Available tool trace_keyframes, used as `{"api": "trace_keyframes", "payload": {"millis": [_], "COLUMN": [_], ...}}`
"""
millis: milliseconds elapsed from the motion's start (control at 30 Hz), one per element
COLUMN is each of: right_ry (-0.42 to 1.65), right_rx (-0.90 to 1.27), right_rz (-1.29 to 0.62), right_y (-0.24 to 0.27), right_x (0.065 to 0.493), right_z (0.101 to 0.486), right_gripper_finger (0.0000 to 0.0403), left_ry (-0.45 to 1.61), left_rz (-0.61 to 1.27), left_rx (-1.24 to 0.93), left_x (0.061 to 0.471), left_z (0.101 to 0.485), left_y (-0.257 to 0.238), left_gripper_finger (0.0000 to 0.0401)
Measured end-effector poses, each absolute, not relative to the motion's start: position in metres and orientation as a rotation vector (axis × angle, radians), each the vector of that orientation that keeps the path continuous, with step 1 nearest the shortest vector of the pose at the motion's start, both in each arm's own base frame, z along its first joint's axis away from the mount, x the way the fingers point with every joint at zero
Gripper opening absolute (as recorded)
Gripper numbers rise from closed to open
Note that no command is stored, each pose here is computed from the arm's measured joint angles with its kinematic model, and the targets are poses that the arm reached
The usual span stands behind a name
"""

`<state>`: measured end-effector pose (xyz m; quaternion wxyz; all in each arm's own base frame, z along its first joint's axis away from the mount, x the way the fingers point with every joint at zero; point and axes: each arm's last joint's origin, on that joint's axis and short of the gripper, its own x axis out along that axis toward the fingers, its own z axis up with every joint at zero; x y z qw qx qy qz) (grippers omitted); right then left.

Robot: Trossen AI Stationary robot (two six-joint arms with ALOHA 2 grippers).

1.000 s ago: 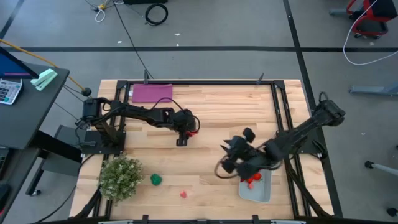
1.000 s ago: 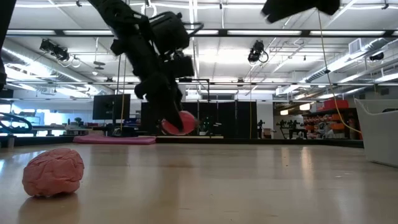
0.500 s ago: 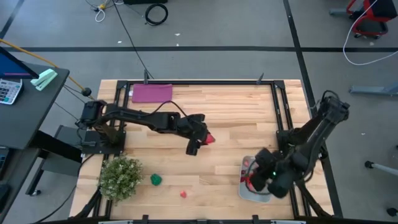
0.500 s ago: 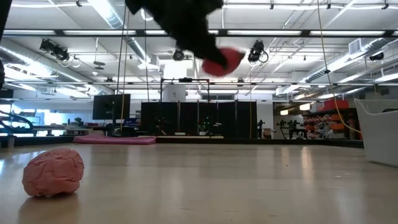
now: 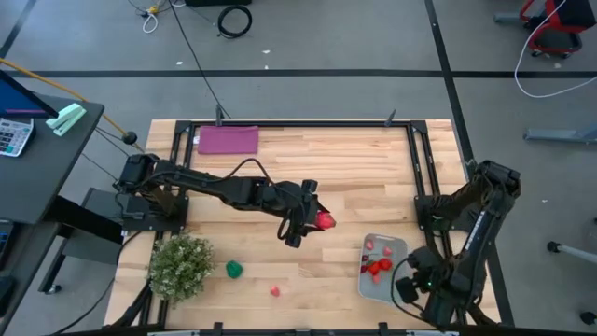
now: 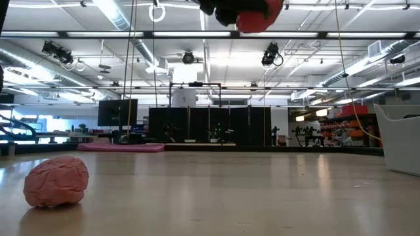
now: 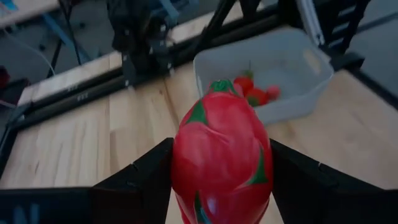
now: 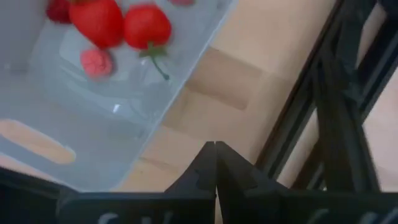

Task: Pick and placing Produce into tupperware
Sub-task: Put the red dragon fruit into the gray bin

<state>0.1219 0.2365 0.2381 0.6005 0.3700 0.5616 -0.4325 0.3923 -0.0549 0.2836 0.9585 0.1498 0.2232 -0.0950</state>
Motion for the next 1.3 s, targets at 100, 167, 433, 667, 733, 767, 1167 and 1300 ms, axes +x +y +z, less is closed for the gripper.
{"api": "trace_keyframes", "payload": {"millis": [100,167,433,667,733,767,1167,1300], "right_ry": [1.299,1.321,1.360,1.282,1.261,1.253,1.036,0.953], "right_rx": [0.838,0.814,0.804,0.800,0.800,0.805,0.822,0.788], "right_rz": [-1.010,-1.039,-1.086,-1.081,-1.096,-1.099,-1.016,-0.993], "right_y": [0.239,0.238,0.241,0.233,0.229,0.227,0.200,0.189], "right_x": [0.122,0.122,0.123,0.130,0.133,0.135,0.162,0.179], "right_z": [0.234,0.227,0.188,0.176,0.174,0.173,0.147,0.149], "right_gripper_finger": [0.0003,0.0002,0.0002,0.0001,0.0000,0.0000,0.0000,0.0000], "left_ry": [0.403,0.386,0.373,0.367,0.366,0.366,0.393,0.433], "left_rz": [-0.196,-0.199,-0.214,-0.216,-0.217,-0.218,-0.214,-0.213], "left_rx": [0.303,0.304,0.308,0.348,0.355,0.356,0.356,0.331], "left_x": [0.394,0.394,0.394,0.394,0.394,0.394,0.393,0.392], "left_z": [0.288,0.289,0.290,0.290,0.290,0.290,0.288,0.285], "left_y": [-0.059,-0.061,-0.067,-0.066,-0.066,-0.066,-0.063,-0.062], "left_gripper_finger": [0.0227,0.0230,0.0228,0.0229,0.0228,0.0227,0.0226,0.0230]}}
